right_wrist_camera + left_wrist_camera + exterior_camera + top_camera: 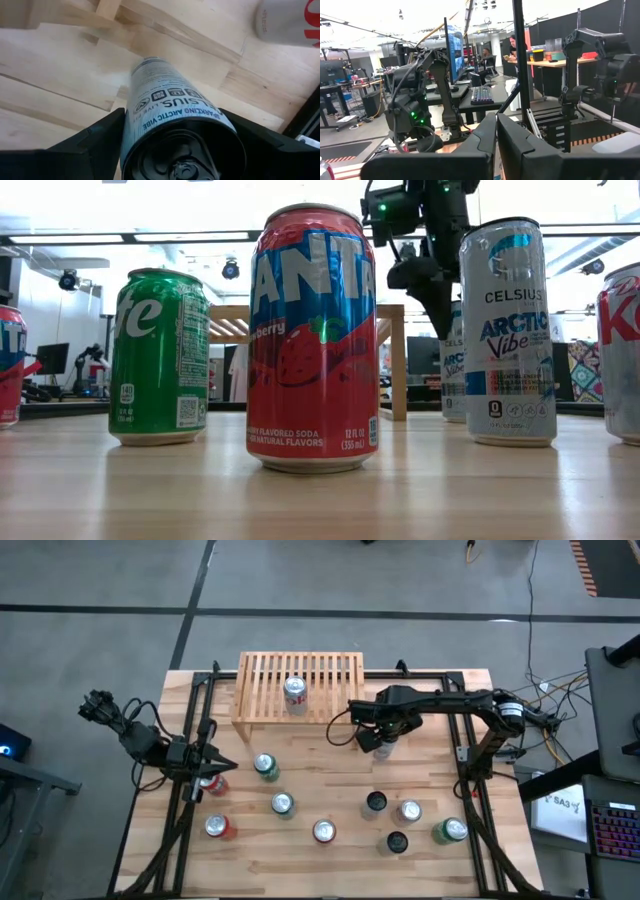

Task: Place canned beverage on shelf
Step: Put the top blue soda can on the shelf

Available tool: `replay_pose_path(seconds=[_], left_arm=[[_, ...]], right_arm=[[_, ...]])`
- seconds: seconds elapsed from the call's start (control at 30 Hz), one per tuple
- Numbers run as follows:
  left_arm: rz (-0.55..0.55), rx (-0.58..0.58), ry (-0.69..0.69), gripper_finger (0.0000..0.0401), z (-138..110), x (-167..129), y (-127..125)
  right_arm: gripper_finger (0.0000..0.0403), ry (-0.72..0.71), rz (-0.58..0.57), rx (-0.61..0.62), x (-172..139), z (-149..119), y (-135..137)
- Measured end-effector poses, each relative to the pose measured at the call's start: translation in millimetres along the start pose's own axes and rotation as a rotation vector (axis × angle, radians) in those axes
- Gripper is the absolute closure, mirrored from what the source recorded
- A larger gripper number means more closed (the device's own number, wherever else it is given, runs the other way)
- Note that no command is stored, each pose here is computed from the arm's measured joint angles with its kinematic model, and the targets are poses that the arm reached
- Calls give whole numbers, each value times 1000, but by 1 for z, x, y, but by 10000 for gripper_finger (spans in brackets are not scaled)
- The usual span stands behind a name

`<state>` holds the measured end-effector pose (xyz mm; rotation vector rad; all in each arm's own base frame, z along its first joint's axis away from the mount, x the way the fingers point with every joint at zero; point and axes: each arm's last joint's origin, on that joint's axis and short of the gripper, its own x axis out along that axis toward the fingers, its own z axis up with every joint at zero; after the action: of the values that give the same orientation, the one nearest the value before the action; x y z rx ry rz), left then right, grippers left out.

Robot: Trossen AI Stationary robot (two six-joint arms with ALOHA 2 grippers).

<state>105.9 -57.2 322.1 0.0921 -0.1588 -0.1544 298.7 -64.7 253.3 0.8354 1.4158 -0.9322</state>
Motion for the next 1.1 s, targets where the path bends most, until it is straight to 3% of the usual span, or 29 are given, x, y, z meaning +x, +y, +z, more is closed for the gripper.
replay_pose_path(seconds=[0.13, 0.27, 0.6, 0.83, 1.1], left_arm=[[0, 0, 0, 401, 0, 0, 0], [-2, 3, 12, 401, -2, 2, -1], [-1, 1, 10, 401, -2, 11, -5], [-3, -2, 25, 401, -6, 20, -10], [-8, -36, 61, 401, -13, 33, -18]], right_arm=[[160, -11, 2, -19, -2, -2, 2], [162, -24, 18, -64, -12, -6, 7], [162, -128, 131, -193, -86, -34, 12], [162, -249, 258, -372, -131, -61, 24], [162, -489, 269, -679, -154, -84, 37]])
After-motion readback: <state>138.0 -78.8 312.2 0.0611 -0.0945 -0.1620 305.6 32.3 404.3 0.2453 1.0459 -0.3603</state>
